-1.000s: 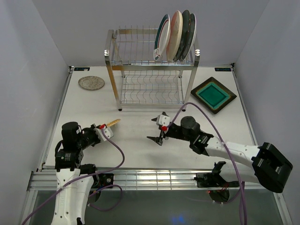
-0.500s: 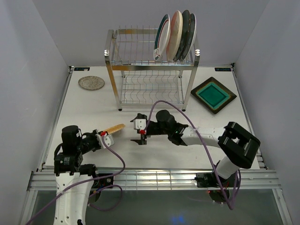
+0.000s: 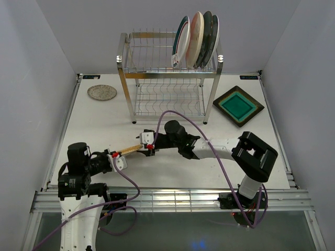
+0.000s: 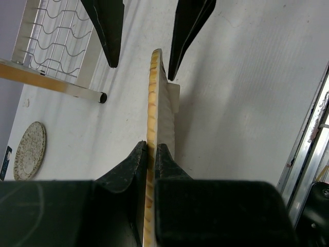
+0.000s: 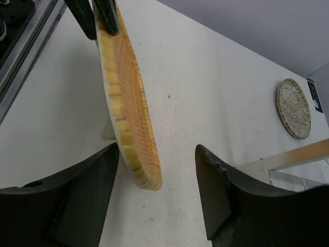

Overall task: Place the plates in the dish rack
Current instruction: Pick up the plate at the center of the board.

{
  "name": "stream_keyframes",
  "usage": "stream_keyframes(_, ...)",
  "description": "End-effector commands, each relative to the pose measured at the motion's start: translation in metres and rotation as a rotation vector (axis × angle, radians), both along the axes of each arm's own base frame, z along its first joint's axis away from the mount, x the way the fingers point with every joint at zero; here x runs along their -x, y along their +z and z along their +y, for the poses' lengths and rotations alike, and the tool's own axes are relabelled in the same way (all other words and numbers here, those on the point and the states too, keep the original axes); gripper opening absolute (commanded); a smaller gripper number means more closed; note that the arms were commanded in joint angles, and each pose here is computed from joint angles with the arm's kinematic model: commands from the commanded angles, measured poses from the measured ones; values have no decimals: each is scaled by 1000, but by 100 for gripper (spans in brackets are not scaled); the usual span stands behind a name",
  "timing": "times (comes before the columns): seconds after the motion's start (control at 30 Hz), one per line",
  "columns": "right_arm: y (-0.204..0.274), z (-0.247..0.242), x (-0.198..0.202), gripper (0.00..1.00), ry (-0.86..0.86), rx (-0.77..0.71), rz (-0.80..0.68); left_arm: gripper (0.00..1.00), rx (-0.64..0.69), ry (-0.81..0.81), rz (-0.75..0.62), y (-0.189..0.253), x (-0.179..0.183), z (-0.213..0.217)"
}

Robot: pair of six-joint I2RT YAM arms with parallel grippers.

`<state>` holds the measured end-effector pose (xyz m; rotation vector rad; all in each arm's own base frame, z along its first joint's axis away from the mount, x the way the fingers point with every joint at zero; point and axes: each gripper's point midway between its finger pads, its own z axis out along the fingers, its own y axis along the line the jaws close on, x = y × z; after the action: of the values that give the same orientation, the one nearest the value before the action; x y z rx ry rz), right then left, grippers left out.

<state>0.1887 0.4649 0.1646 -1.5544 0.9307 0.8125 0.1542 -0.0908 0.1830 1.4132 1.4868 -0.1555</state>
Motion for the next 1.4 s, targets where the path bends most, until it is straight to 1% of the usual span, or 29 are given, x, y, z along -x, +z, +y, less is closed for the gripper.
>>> stream_keyframes(0.0,22,13,6,63,48,-54,-23,0,30,-64,-22,14,9,-10)
stream_keyframes(0.03,19,13,8,60,53,-45,-16,0,31,-68,-17,13,10,-11)
stream_keyframes(0.07,17,13,11,54,62,-41,-8,0,30,-69,-17,13,10,-11)
stream_keyframes(0.1,16,12,12,51,65,-36,-3,0,31,-73,-15,13,11,-11)
stream_keyframes(0.2,14,10,17,47,76,-19,7,0,31,-77,-12,12,12,-12)
stream_keyframes(0.23,11,8,20,44,80,-14,12,0,31,-80,-12,12,12,-12)
stream_keyframes(0.27,11,7,21,37,81,-13,14,0,32,-81,-10,12,12,-12)
stream_keyframes(0.33,12,4,24,29,83,-15,20,0,32,-85,-10,13,13,-12)
stream_keyframes(0.4,15,4,26,26,85,-25,23,0,29,-88,-12,13,13,-13)
stream_keyframes(0.43,15,4,28,26,87,-26,26,2,25,-88,-11,11,13,-12)
stream_keyframes(0.47,15,3,27,26,86,-27,25,5,23,-86,-8,11,13,-12)
stream_keyframes(0.57,17,2,29,25,88,-35,29,23,4,-78,3,7,11,-9)
stream_keyframes(0.6,20,2,30,25,87,-43,30,34,2,-79,14,5,11,-8)
stream_keyframes(0.67,21,2,31,22,91,-47,36,43,-9,-76,21,3,11,-7)
stream_keyframes(0.7,23,2,31,21,90,-51,38,46,-14,-76,22,2,11,-6)
stream_keyframes(0.73,23,3,31,20,87,-49,46,53,-17,-79,29,1,13,-6)
stream_keyframes(0.8,23,4,31,18,87,-47,51,60,-28,-82,25,0,13,-5)
stream_keyframes(0.83,22,4,31,17,88,-42,56,66,-30,-84,26,-2,14,-5)
stream_keyframes(0.87,22,4,31,14,89,-40,59,67,-38,-89,22,-3,14,-5)
stream_keyframes(0.97,24,4,32,12,95,-40,59,69,-56,-87,24,-7,13,-3)
stream_keyframes(1.37,27,-3,42,12,117,-35,42,70,-77,-114,76,-18,8,-1)
